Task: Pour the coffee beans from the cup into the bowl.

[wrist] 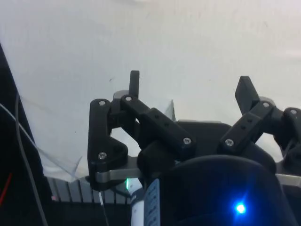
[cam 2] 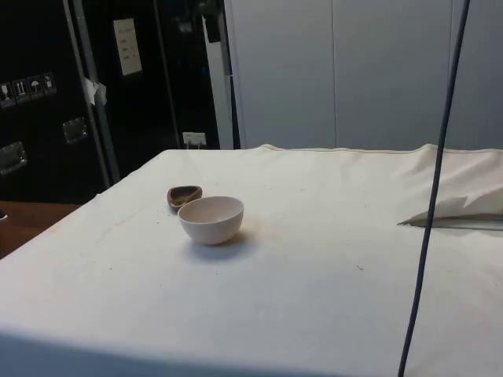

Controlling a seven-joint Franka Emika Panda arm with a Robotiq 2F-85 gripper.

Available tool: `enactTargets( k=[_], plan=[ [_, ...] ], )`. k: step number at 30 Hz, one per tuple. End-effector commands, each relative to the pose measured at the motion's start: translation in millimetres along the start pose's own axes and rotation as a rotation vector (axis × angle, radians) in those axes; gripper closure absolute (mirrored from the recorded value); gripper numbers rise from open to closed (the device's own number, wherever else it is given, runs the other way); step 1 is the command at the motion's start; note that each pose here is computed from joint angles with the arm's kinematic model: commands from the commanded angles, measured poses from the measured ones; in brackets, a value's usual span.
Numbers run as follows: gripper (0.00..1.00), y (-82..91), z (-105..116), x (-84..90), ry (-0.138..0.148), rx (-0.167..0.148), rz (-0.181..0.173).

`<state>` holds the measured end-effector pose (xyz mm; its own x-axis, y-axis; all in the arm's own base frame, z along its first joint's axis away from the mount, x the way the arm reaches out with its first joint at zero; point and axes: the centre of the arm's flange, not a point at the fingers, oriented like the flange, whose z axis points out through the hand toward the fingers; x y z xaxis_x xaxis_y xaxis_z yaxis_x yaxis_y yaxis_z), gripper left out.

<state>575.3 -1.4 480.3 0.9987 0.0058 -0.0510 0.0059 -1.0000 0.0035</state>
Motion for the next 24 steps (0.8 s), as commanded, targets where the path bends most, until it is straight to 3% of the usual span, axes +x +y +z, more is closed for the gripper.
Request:
enactTargets(
  k=[1, 11, 12, 13, 21, 22, 24],
  plan=[
    [0.00, -0.5, 2, 4.9, 0.003, 0.000, 0.000],
    [0.00, 8.5, 20, 17.2, 0.041, -0.004, -0.003],
    [0.00, 7.2, 20, 17.3, 0.028, -0.002, -0.001],
    [0.00, 10.9, 21, 17.2, 0.044, -0.005, -0.003],
    [0.00, 34.7, 37, 18.8, 0.079, -0.008, -0.026],
    [0.00, 31.8, 36, 17.9, 0.065, -0.008, -0.021],
    [0.00, 41.5, 42, 19.0, 0.087, -0.010, -0.030]
  ],
)
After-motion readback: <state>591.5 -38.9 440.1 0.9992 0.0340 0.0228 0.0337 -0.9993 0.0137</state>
